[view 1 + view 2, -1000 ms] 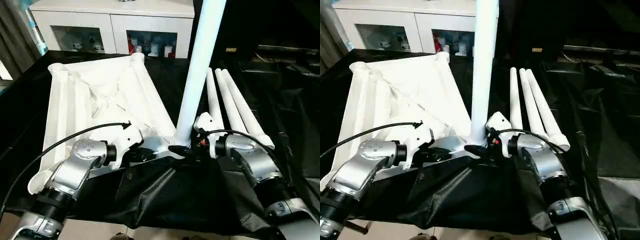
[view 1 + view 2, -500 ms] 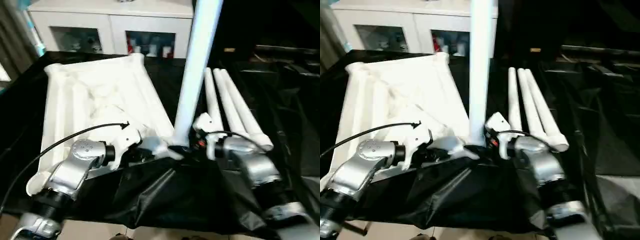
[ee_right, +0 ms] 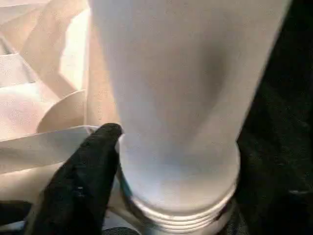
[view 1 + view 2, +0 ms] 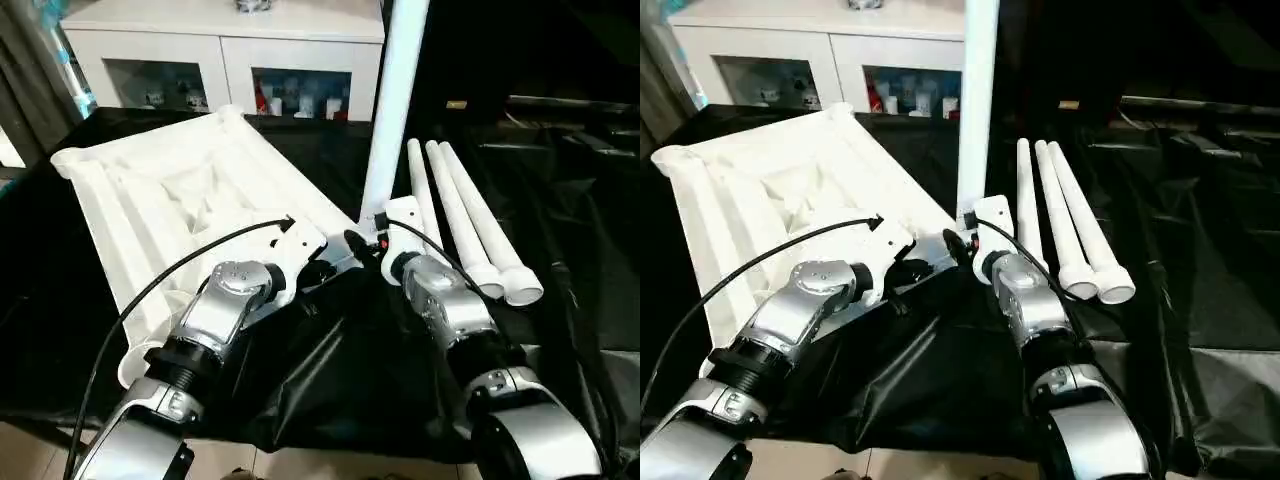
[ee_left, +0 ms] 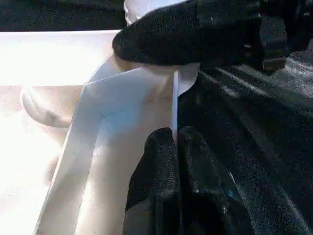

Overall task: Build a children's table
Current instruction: Rotate leg to tighten

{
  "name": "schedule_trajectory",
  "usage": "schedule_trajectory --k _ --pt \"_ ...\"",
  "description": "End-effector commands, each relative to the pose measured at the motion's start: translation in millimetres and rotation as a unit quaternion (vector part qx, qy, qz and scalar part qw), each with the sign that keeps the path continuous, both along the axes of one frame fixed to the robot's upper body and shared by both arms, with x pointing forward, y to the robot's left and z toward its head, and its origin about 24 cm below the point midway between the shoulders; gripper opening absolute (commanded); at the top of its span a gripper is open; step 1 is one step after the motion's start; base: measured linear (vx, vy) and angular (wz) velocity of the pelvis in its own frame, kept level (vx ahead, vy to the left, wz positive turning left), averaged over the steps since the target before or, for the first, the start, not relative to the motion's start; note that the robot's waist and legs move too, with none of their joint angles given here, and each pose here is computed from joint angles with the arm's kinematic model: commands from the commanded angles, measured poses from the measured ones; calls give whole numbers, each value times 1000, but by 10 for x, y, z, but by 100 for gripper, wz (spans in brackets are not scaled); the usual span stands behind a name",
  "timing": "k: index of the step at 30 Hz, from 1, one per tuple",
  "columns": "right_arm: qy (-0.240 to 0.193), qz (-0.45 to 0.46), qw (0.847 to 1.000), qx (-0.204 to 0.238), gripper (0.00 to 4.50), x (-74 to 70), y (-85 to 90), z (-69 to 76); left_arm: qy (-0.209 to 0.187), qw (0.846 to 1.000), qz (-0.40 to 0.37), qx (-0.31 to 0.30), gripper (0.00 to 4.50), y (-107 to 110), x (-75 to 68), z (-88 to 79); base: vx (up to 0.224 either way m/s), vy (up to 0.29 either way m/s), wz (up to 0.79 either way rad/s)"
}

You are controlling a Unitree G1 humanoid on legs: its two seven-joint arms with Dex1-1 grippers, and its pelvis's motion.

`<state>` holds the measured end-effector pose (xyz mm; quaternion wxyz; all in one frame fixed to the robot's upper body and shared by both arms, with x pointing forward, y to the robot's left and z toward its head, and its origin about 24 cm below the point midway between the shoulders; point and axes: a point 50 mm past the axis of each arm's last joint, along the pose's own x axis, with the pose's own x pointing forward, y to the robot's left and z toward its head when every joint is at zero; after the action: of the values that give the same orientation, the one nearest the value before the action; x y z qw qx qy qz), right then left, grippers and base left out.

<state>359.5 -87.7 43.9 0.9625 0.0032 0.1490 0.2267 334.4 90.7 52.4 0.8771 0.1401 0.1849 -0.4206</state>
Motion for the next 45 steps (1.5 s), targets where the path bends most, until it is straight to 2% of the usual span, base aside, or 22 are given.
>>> schedule_trajectory --k 1,4,6,7,13,15,22,28,31,33,36,37,39,41,43,44,45 --pt "33 82 996 5 382 -126 260 -131 -22 998 -43 -31 0 -133 -41 78 0 0 0" --pt "20 105 994 3 382 -118 195 -85 -17 997 -61 -32 0 -75 -90 60 0 0 0" --pt "-5 166 986 -5 382 -144 18 2 -5 995 -95 -30 0 71 -190 25 0 0 0" --pt "-5 166 986 -5 382 -144 18 2 -5 995 -95 -30 0 71 -190 25 0 0 0" --pt "-21 243 969 -32 382 -223 -289 83 14 991 -134 -22 0 303 -315 -3 0 0 0" --pt "-23 285 958 -38 382 -291 -404 130 30 986 -161 -28 0 396 -399 13 0 0 0" --pt "-17 330 943 -33 382 -376 -505 196 42 983 -179 -27 0 523 -475 35 0 0 0" --pt "-14 342 940 -22 329 -401 -508 215 45 983 -178 -29 0 555 -484 47 0 0 0" --pt "-11 344 939 -16 325 -415 -485 207 45 983 -176 -31 0 546 -483 44 0 0 0" --pt "-7 338 941 -11 292 -427 -462 180 43 984 -171 -35 0 520 -476 38 0 0 0" --pt "9 292 956 -20 281 -402 -428 69 31 990 -137 -30 0 466 -401 17 0 0 0" --pt "9 292 956 -20 278 -402 -428 69 31 990 -137 -30 0 466 -401 17 0 0 0" --pt "22 209 977 -41 277 -314 -410 -56 20 996 -88 -15 0 417 -287 -13 0 0 0" --pt "37 118 991 -47 275 -227 -388 -158 9 999 -44 -9 0 334 -175 -23 0 0 0" --pt "42 94 994 -47 275 -208 -379 -181 7 999 -33 -8 0 306 -145 -22 0 0 0" --pt "57 36 997 -47 275 -169 -352 -233 -1 1000 -10 -7 0 211 -71 -8 0 0 0" --pt "72 -5 996 -45 275 -144 -251 -275 -11 1000 18 -11 0 72 19 29 0 0 0"
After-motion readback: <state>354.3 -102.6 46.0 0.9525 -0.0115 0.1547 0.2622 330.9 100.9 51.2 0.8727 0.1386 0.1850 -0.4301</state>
